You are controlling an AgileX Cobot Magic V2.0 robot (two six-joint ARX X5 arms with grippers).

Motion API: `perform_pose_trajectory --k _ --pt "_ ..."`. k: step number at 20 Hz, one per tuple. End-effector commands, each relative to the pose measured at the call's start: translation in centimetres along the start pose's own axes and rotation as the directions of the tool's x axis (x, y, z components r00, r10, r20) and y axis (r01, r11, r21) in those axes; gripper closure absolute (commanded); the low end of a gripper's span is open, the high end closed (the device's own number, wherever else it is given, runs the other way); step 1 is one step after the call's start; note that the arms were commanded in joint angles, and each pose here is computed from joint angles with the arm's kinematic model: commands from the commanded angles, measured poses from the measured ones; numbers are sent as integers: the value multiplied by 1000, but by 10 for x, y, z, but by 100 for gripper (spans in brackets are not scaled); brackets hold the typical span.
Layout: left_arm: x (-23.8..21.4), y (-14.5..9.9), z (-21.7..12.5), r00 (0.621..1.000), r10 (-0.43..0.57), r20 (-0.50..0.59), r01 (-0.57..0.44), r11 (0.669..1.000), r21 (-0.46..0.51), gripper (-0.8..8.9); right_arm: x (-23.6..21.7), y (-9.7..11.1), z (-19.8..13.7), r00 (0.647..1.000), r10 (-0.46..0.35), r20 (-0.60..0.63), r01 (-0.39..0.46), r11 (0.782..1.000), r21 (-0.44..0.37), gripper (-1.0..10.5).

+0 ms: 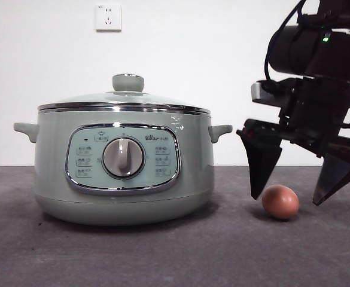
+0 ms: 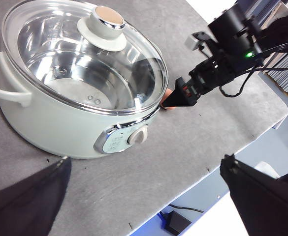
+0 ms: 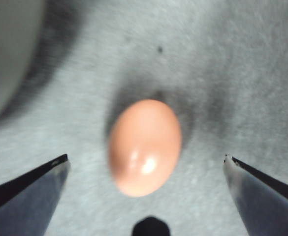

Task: Pick up the egg,open the lid,put the egg in the pot,close the lid

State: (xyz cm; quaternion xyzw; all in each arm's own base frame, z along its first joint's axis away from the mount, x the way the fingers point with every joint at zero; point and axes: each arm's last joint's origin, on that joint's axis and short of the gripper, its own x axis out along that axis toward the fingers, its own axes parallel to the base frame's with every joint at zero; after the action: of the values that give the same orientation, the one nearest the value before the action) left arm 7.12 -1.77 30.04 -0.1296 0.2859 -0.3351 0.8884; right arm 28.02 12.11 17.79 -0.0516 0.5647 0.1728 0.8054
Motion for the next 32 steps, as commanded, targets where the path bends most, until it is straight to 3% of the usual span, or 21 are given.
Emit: perform_pose_trajectory --k 1,3,5,14,21,27,32 --pt "-1 -1 1 1000 -1 8 1 1000 5 217 3 0 2 1000 -8 12 8 1000 7 448" --pt "-1 0 1 1000 -1 8 1 1000 5 217 3 1 3 1000 -8 20 7 1000 13 456" --pt "-1 0 1 1000 -1 8 1 1000 5 217 4 0 3 1000 -6 18 6 1000 13 540" --pt "0 0 2 1000 -1 16 1 1000 12 217 11 0 3 1000 -3 11 3 999 44 609" --pt "-1 -1 2 1000 -1 16 1 1000 12 217 12 1 3 999 48 1 -48 998 47 962" --pt "1 2 7 998 40 41 -40 999 -3 216 0 1 4 998 42 38 -44 998 34 963" --pt "12 13 27 998 49 37 -48 998 -28 216 -59 5 -4 988 52 146 -48 998 -34 963"
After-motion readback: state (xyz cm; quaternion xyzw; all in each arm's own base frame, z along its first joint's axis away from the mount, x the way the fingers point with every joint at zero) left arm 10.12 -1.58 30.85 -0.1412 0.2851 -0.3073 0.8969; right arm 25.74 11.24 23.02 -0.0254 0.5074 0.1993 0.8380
